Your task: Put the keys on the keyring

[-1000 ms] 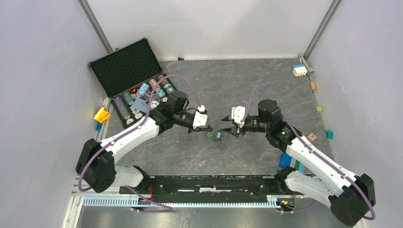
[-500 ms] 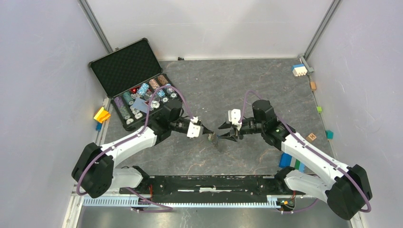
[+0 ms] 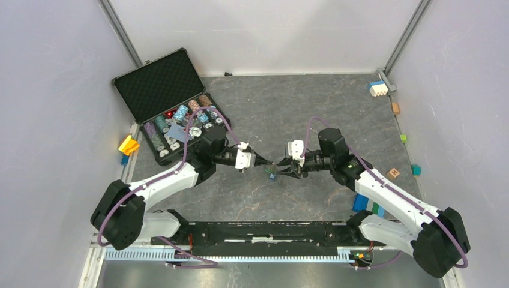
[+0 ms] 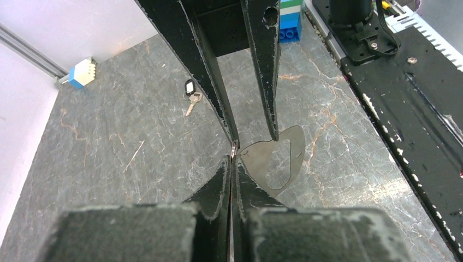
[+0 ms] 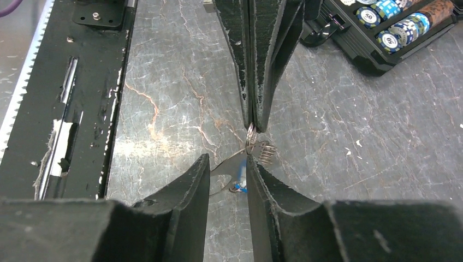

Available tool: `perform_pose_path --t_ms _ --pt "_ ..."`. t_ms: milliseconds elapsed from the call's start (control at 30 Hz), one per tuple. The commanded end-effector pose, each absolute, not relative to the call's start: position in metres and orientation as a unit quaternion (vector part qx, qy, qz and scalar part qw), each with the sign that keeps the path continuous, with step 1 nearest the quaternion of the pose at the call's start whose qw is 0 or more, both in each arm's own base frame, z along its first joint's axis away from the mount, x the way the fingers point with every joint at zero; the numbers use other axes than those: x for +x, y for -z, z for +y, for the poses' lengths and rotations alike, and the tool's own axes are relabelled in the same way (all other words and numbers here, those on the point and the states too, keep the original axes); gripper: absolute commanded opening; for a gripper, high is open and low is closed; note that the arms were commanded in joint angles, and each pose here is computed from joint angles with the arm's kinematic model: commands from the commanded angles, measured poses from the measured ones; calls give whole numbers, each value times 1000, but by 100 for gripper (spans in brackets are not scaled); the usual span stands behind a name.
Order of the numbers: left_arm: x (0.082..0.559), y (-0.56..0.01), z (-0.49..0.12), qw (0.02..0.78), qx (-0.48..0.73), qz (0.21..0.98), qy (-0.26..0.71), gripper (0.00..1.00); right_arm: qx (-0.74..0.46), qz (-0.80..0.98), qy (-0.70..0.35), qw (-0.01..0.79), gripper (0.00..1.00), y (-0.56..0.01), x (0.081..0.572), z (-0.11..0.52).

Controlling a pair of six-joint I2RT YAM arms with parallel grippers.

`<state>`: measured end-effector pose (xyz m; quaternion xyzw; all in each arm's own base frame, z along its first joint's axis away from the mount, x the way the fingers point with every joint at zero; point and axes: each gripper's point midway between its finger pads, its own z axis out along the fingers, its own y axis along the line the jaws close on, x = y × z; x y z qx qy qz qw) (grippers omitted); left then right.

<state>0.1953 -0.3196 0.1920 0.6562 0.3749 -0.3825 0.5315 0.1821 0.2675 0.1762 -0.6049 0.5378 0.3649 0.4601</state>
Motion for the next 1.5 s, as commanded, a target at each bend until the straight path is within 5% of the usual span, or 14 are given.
perform_pose_path --t_ms 0,467,933,1267,1467 --pt "194 -207 -325 553 628 368 406 2 -601 529 -348 488 35 -190 192 270" --pt "196 -200 -330 552 559 412 461 2 -592 540 -324 502 26 -202 205 268" --pt "194 -195 -330 545 562 412 466 2 -591 540 -322 505 0 -209 209 271" --pt "197 -189 -332 534 564 423 468 2 -607 547 -272 509 0 -210 213 268" --pt "201 -187 -334 524 572 431 461 29 -626 551 -228 502 0 -210 213 269"
